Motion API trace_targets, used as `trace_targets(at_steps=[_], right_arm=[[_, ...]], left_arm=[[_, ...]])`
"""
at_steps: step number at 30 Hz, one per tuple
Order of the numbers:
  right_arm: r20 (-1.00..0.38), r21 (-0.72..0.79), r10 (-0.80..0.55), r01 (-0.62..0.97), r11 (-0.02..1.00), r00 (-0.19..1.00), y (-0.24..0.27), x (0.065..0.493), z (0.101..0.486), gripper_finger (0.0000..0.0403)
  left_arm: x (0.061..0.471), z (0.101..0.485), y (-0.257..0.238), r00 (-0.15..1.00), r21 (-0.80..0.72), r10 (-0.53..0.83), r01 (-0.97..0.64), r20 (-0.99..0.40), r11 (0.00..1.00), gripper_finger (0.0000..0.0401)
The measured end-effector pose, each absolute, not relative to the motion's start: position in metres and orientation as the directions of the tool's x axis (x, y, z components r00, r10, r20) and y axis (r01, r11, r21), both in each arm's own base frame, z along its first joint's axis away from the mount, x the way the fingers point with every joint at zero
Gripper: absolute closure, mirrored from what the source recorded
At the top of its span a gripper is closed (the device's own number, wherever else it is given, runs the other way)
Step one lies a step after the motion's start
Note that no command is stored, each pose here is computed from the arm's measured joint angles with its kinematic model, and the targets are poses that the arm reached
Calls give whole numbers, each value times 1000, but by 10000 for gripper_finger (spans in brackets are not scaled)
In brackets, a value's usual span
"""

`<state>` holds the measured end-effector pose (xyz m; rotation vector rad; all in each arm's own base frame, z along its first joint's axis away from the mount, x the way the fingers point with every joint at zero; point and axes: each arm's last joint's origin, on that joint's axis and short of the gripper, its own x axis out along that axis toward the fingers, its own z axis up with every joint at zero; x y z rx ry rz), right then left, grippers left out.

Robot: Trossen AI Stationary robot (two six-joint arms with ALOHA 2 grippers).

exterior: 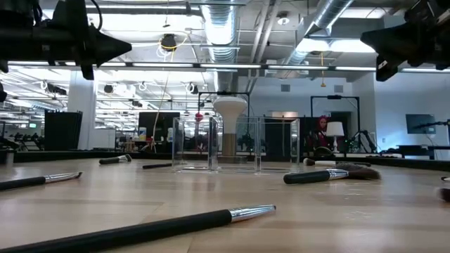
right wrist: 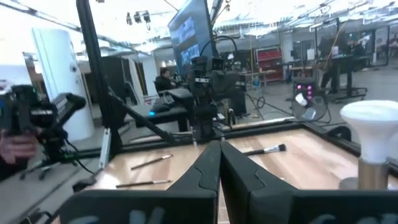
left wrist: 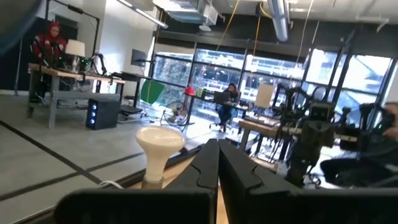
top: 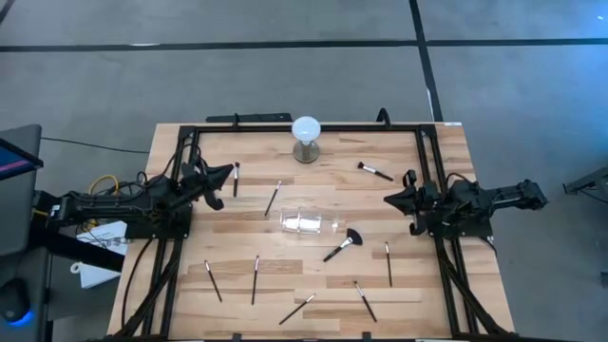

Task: Put items in baskets/containers
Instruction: Put the black blush brush into the transparent organizer

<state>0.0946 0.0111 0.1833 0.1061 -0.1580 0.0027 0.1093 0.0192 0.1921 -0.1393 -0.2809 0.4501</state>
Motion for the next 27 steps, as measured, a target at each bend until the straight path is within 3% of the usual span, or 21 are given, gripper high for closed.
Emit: trace_targets(at_steps=[7, 13, 19, 23, 27], right_arm=[[192, 148, -172, 145, 978, 966, 5, 93, 194, 403], [-81, 117, -328, 336, 935, 941, -3, 98, 210, 378], [-339, -16, -472, 496, 868, 814, -19, 125, 229, 337], [-538, -160, -543, 554, 817, 645, -41, 147, 229, 330], [-703, -171, -474, 520, 837, 531, -69, 165, 218, 330]], left_arm=[[107, 200, 19, 838, -327, 445, -345, 314, 880, 395], [98, 217, 20, 735, -401, 483, -308, 475, 863, 395], [101, 215, 20, 754, -387, 471, -307, 458, 869, 395], [108, 214, 15, 836, -240, 285, -190, 468, 952, 392], [115, 219, 10, 879, -182, 131, -51, 458, 982, 377]])
